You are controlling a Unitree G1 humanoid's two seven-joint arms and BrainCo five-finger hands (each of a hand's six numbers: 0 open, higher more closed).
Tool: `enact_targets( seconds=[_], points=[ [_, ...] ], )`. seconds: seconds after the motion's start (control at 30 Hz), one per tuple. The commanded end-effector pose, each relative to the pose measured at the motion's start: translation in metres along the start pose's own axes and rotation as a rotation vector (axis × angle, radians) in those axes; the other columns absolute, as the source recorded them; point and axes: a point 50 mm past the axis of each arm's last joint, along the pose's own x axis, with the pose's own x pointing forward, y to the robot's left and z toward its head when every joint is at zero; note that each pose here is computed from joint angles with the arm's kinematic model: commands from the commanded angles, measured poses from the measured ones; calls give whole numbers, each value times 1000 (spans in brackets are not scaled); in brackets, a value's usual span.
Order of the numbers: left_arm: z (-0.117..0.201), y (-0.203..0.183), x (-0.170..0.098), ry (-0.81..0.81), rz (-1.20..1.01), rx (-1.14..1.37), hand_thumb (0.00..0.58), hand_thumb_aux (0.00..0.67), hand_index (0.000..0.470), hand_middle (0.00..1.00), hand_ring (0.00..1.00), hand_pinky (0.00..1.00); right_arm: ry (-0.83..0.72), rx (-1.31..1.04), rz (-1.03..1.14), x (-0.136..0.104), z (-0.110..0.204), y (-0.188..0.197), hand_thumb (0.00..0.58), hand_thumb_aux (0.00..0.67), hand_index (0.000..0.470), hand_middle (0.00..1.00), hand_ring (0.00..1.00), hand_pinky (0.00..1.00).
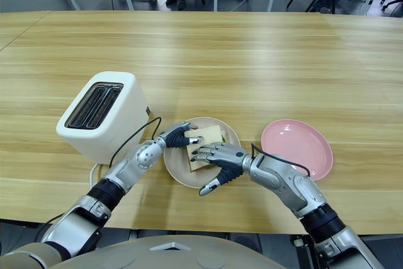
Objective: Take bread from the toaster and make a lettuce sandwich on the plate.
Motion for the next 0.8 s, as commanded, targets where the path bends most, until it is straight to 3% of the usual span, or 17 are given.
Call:
enact_targets(
  seconds=[0.03, 0.23, 0.37, 0.43, 0.47, 0.5, 0.57, 0.67, 0.7, 0.73, 0.77, 0.8],
  points=[
    [12, 5, 4, -67, 73, 128, 0, 0, 0, 1000, 1000, 1000, 78, 126, 246, 7, -13, 34, 0, 0, 0, 0, 0, 0],
    [19, 59, -4, -93, 392, 255, 0, 0, 0, 1000, 1000, 1000, 68, 232, 378, 9, -11, 43, 0, 0, 0, 0, 0, 0],
    [27, 107, -26, -101, 649, 260, 0, 0, 0, 988, 988, 988, 73, 278, 421, 6, -13, 44, 0, 0, 0, 0, 0, 0],
    [31, 125, -40, -113, 743, 243, 0, 0, 0, 808, 808, 808, 69, 306, 422, 5, -14, 43, 0, 0, 0, 0, 0, 0],
    [34, 132, -47, -121, 777, 239, 0, 0, 0, 518, 518, 518, 65, 322, 419, 4, -13, 41, 0, 0, 0, 0, 0, 0],
    [36, 140, -54, -128, 811, 230, 0, 0, 0, 314, 314, 314, 61, 335, 416, 2, -13, 39, 0, 0, 0, 0, 0, 0],
    [40, 149, -68, -140, 859, 223, 0, 0, 0, 137, 137, 137, 59, 351, 406, 0, -13, 36, 0, 0, 0, 0, 0, 0],
    [48, 163, -90, -176, 938, 161, 0, 0, 0, 0, 0, 0, 40, 390, 348, -3, -12, 26, 0, 0, 0, 0, 0, 0],
    [50, 167, -98, -196, 960, 120, 0, 0, 0, 0, 0, 0, 29, 431, 288, -3, -12, 18, 0, 0, 0, 0, 0, 0],
    [54, 170, -106, -222, 971, 66, 66, 39, 27, 0, 0, 0, 11, 481, 204, -3, -12, 5, 0, 0, 0, 0, 0, 0],
    [57, 172, -113, -259, 977, 13, 66, 39, 27, 0, 0, 0, -10, 523, 112, -4, -13, -8, 0, 0, 0, 0, 0, 0],
    [60, 172, -120, -300, 968, -57, 580, 670, 460, 345, 345, 345, -29, 586, -4, -5, -15, -25, 539, 491, 337, 0, 0, 0]
  ],
)
